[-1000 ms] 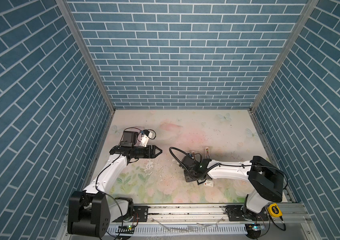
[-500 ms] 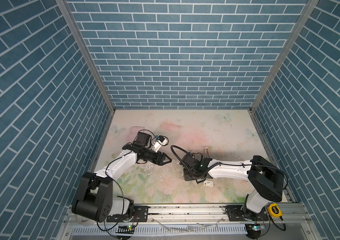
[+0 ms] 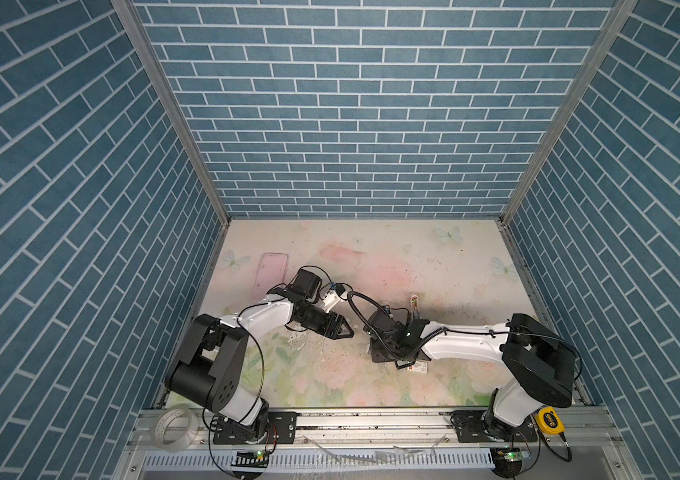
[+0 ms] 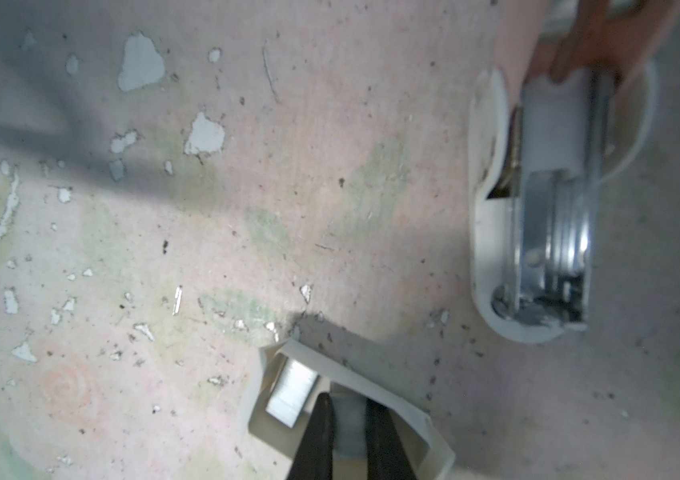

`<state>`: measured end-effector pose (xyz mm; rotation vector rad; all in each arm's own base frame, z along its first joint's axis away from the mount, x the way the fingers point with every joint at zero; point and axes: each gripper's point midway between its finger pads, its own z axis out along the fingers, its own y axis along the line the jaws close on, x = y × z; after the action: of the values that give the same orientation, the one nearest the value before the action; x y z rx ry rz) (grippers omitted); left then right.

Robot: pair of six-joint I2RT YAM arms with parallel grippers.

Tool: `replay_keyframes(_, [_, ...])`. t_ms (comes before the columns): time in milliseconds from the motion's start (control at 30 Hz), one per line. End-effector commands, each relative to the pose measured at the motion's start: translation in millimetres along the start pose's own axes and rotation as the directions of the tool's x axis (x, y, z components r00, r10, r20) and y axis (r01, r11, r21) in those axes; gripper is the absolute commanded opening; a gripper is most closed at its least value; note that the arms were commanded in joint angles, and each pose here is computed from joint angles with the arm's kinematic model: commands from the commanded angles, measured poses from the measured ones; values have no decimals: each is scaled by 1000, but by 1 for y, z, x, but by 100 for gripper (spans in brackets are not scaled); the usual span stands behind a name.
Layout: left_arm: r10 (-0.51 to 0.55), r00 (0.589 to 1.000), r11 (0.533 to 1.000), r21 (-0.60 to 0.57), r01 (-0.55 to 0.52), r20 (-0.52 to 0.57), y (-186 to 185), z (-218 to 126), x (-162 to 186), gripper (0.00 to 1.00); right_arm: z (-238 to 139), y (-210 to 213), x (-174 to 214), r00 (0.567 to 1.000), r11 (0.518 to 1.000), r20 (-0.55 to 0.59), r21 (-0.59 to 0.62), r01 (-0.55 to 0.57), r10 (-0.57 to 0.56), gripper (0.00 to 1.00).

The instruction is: Load the staples into the stapler

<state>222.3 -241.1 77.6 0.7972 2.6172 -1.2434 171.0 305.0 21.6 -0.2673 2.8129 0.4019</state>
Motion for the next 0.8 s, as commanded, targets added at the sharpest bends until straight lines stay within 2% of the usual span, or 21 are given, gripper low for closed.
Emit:
replay_keyframes(0, [-3, 998, 999, 46, 6, -60, -9, 17, 1, 63, -6, -7, -4, 998, 999, 31, 14, -49, 48, 2])
replay_keyframes(367, [-5, 988, 1000, 28, 10, -152, -4, 44, 11, 62, -7, -5, -8, 997, 999, 56, -15, -52, 53, 2])
replay_keyframes(767, [-7, 987, 1000, 2, 8, -159, 1, 49, 12, 62, -16, -6, -14, 994, 999, 100, -22, -49, 51, 2])
